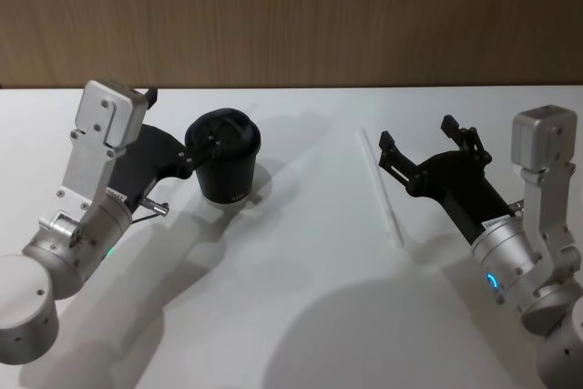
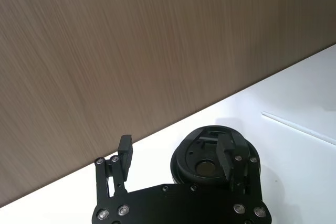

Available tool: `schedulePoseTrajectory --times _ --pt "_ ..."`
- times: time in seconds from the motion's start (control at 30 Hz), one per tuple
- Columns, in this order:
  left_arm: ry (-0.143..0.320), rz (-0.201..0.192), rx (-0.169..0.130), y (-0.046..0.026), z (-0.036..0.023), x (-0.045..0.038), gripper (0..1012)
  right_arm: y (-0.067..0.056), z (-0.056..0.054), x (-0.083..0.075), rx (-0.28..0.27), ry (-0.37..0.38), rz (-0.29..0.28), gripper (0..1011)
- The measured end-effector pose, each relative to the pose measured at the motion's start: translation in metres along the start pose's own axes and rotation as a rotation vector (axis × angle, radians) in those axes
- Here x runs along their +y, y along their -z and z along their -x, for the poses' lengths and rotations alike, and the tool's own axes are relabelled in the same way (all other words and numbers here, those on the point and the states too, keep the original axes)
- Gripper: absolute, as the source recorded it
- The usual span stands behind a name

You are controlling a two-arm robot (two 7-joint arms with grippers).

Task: Pick up the straw with one hand, pass it to the other hand, and insert it into the cup.

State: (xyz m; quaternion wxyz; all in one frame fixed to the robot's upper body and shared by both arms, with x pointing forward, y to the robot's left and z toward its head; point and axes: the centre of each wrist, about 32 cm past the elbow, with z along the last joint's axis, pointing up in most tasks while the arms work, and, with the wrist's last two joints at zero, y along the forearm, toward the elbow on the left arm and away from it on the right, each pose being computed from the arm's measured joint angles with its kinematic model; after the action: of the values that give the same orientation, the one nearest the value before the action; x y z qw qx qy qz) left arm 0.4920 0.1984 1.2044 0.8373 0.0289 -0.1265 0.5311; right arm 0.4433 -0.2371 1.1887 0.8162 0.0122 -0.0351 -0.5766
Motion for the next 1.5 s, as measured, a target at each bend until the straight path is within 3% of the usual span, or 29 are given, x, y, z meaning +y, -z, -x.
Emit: schedulePoseTrajectory --times 0.8,1.5 --pt "0.0 0.0 0.0 0.0 0.0 0.0 1003 -0.001 -0.001 0.001 0.0 0.002 0.017 1001" --pt "0.0 0.0 0.0 0.0 0.0 0.0 1003 -0.008 0.004 0.011 0.029 0.108 0.239 1001"
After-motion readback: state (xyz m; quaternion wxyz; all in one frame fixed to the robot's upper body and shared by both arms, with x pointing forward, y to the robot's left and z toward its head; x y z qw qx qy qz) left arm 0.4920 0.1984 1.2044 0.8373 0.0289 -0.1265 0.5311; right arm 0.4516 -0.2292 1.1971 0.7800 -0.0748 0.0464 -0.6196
